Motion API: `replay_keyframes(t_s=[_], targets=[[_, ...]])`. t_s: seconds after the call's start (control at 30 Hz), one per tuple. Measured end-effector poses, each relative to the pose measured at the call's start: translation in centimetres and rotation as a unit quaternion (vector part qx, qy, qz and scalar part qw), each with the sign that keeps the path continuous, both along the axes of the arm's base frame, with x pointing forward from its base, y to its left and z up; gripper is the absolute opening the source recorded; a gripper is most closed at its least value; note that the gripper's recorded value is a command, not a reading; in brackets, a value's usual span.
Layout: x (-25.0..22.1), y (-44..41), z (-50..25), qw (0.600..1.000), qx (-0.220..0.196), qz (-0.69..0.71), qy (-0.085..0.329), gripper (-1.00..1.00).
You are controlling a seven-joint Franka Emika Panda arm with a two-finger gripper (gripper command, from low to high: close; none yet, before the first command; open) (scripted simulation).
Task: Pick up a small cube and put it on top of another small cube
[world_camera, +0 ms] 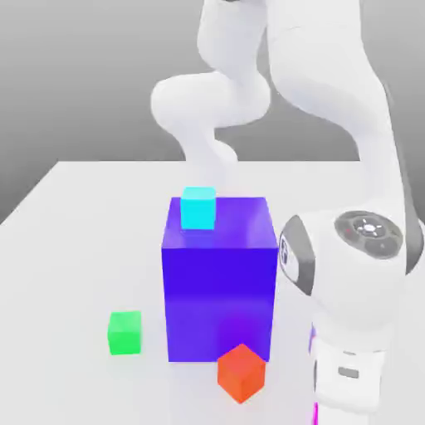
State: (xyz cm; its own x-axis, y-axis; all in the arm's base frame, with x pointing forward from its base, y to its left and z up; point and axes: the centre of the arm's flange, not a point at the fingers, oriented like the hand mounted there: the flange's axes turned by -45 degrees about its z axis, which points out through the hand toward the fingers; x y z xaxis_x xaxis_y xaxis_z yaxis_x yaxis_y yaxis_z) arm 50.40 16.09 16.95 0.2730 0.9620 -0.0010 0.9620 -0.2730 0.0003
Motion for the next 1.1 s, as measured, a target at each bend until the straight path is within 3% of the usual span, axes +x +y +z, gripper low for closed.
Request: replay_keyframes(t_s=[0.17,0.33,0.7,1.1], targets=[[1.9,1.6,8.6,0.996,0.015,0.072,-0.054,-1.00],[3.0,-2.4,16.2,0.984,0.003,0.148,-0.101,-1.00],[-1.9,-19.9,18.4,0.972,-0.040,0.222,-0.069,-1.00],[-11.6,-30.0,11.9,0.939,-0.022,0.343,-0.021,-1.00]])
